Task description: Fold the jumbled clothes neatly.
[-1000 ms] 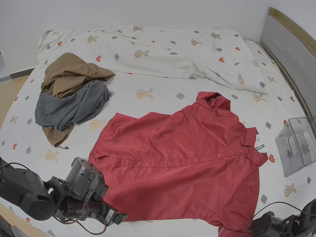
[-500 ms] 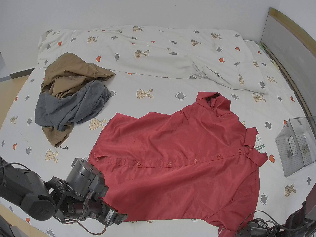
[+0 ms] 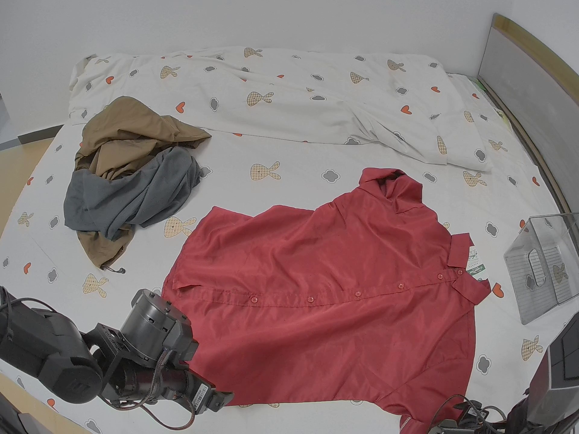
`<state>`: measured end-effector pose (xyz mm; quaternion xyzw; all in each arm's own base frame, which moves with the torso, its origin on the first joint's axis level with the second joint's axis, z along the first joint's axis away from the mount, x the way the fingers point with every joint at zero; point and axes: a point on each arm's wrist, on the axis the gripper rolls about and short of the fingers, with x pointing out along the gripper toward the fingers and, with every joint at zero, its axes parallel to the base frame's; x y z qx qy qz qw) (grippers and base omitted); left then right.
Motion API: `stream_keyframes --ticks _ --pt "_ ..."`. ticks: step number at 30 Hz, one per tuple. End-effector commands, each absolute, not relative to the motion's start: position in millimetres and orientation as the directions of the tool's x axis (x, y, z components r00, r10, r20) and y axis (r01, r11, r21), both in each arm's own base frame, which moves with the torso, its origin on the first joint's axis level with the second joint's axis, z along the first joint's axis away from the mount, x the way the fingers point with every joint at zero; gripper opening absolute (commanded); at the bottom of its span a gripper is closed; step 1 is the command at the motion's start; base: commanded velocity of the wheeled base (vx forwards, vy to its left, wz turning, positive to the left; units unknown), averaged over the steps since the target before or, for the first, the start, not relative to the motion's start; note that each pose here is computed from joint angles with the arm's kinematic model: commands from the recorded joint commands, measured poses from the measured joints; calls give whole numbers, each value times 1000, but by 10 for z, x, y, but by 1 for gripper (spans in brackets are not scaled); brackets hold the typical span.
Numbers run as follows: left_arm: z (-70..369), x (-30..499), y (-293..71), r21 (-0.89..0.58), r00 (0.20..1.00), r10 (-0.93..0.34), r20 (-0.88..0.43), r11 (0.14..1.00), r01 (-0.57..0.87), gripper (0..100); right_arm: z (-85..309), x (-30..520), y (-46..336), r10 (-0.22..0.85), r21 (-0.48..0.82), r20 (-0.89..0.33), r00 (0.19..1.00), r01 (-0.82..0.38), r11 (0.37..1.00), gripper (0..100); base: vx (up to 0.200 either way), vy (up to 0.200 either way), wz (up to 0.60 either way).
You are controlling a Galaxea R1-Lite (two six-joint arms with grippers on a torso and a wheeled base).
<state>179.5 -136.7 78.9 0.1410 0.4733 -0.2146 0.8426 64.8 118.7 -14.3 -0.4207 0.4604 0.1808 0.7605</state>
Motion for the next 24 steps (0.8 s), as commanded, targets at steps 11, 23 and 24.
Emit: stream_keyframes --ticks 11,23,24 --pt "772 1805 -1371 36 456 -223 -862 869 494 100 9 748 1114 -92 -504 -804 588 -591 630 100 0 0 0" --pt "765 1807 -1372 36 453 -222 -863 869 494 100 321 1002 847 -115 -562 -734 669 -504 656 100 0 0 0" --pt "765 1807 -1372 36 453 -222 -863 869 494 100 321 1003 845 -116 -562 -734 669 -503 656 100 0 0 0"
